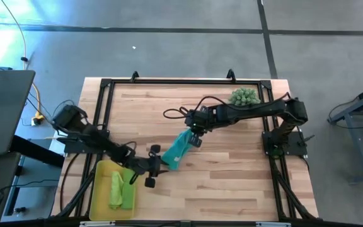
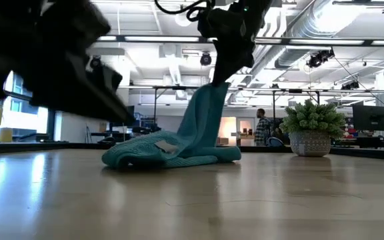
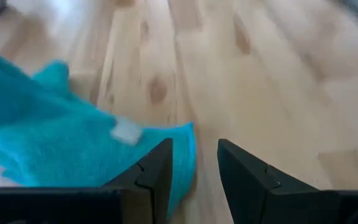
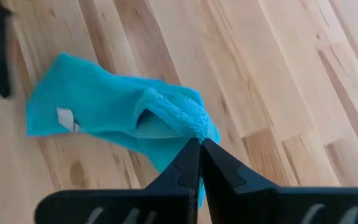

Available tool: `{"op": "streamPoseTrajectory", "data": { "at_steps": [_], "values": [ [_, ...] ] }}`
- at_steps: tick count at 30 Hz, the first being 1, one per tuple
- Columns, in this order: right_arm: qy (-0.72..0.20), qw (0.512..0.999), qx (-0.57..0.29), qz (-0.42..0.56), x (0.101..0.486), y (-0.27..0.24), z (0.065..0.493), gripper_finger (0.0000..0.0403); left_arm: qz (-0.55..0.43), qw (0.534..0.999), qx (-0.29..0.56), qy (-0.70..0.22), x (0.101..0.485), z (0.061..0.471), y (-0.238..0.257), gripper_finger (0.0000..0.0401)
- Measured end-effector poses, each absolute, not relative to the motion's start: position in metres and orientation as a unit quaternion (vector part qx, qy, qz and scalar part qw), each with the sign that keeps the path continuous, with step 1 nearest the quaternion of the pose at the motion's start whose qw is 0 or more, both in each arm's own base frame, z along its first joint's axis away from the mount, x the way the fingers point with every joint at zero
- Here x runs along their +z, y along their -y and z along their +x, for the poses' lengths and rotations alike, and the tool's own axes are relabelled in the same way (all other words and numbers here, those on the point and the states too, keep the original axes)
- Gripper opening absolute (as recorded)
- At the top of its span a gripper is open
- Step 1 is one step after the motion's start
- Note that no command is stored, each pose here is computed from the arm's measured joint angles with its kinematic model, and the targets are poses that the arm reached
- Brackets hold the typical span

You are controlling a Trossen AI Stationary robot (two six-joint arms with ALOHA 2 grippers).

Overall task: Roll microfiber towels into tight, uniform cylinder then place into a basket
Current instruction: Fold the blue microfiber towel

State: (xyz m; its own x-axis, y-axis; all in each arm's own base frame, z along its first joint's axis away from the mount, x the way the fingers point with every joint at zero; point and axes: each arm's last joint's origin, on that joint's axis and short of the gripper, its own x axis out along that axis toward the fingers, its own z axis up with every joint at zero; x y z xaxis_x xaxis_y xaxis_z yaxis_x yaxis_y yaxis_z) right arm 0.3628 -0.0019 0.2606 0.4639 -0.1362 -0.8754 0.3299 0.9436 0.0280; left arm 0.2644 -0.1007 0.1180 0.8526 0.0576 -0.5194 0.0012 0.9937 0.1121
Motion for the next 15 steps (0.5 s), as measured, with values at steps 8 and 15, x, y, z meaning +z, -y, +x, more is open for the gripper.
{"op": "streamPoseTrajectory", "data": {
  "at_steps": [8,15],
  "values": [
    [-0.497,0.851,-0.137,0.097,0.258,0.002,0.366,0.0,0.088,0.949,0.018,-0.301,0.093,0.291,0.11,0.0115],
    [-0.498,0.851,-0.136,0.097,0.258,0.002,0.366,0.0,0.149,0.935,0.069,-0.313,0.086,0.308,0.114,0.0115]
  ]
}}
